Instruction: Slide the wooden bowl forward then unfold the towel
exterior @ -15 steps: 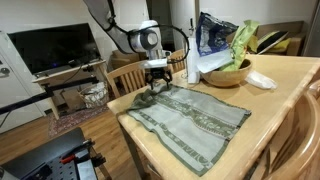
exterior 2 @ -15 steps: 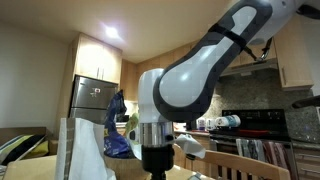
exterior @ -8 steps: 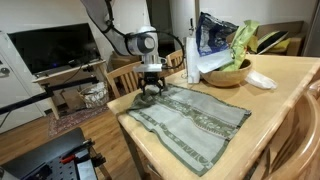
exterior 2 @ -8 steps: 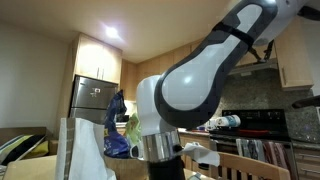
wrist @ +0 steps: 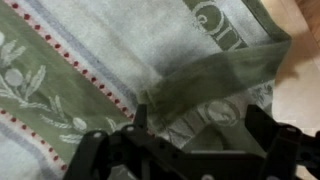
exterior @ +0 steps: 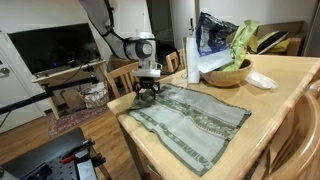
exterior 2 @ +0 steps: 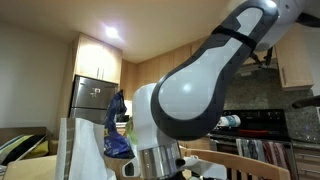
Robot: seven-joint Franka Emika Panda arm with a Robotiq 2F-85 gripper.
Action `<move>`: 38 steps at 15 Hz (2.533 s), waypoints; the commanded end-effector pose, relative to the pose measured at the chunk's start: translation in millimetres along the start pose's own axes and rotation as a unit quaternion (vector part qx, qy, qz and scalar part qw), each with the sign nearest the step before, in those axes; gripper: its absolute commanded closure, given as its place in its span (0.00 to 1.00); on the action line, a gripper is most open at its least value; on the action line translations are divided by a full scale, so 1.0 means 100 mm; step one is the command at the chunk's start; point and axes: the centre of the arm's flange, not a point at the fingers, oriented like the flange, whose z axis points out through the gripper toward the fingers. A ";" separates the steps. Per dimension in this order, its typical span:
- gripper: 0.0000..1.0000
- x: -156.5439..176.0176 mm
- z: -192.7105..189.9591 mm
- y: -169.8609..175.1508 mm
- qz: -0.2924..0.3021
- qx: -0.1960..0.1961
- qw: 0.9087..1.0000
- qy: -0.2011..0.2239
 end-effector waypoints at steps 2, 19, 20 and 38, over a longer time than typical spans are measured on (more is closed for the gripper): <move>0.00 0.01 0.03 0.04 -0.041 0.016 0.999 0.010; 0.51 0.15 0.05 0.10 -0.112 0.004 0.993 0.028; 0.60 0.16 0.02 0.10 -0.112 -0.001 0.993 0.029; 0.99 0.40 -0.41 -0.47 -0.189 -0.042 0.981 0.009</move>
